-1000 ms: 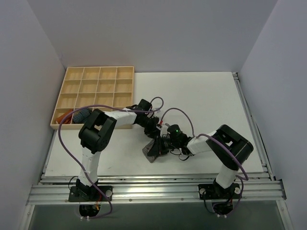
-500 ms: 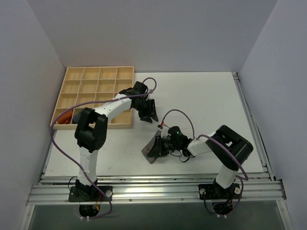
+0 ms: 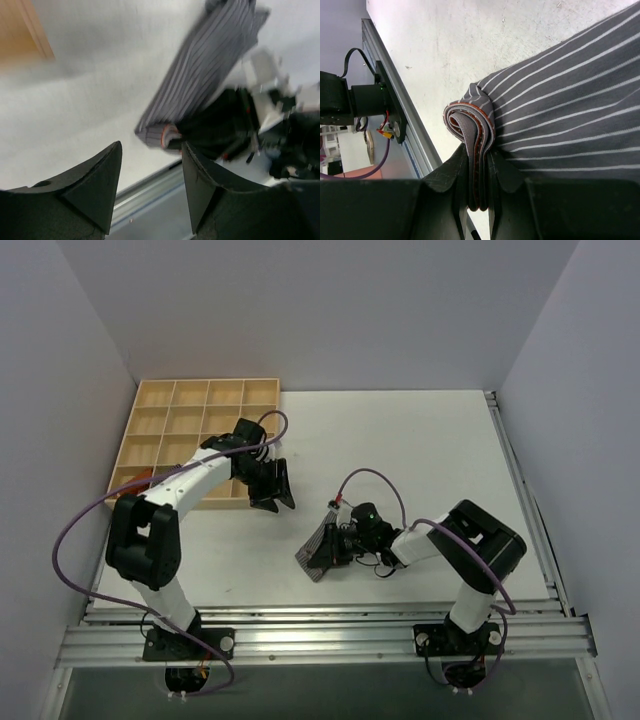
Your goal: Roll the underwear
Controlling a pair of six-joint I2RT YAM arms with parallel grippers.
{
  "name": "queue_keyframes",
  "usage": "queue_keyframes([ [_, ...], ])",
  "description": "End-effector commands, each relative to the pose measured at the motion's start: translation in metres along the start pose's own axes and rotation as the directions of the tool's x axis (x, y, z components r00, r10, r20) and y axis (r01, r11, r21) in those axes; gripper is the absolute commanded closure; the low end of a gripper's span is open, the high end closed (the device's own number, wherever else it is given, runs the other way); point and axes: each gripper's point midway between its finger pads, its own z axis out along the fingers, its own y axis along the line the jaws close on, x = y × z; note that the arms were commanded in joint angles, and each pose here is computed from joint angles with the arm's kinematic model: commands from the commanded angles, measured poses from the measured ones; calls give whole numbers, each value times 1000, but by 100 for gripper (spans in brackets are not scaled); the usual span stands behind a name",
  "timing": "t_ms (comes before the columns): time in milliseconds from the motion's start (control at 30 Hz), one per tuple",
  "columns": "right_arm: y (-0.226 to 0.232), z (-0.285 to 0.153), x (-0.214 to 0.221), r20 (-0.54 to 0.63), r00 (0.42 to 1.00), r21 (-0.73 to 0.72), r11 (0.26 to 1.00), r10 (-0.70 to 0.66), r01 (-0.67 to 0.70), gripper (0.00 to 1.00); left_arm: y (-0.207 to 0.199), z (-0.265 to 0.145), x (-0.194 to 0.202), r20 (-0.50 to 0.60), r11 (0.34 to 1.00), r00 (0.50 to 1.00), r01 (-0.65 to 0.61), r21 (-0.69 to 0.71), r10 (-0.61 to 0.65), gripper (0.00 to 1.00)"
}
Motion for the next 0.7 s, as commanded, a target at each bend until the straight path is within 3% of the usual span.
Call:
queue_keyframes([
  [0, -37, -4, 41, -122, 988, 122, 989, 99, -85, 100, -15, -12, 41, -21, 990, 998, -50, 128, 53, 40],
  [33, -37, -3, 41, -124, 987, 121, 989, 101, -86, 100, -23, -15, 40, 26, 982, 997, -73, 174, 69, 40],
  [133, -36, -2, 41, -130, 986, 113, 990, 102, -88, 100, -24, -2, 58, 24, 967, 995, -98, 235, 95, 42],
  [300, -33, -1, 40, -136, 986, 98, 992, 97, -84, 100, -34, 20, 78, -32, 939, 973, -214, 270, 231, 42],
  [667, -34, -1, 39, -139, 985, 84, 992, 101, -89, 100, -22, 44, 103, -81, 912, 951, -260, 318, 300, 42],
])
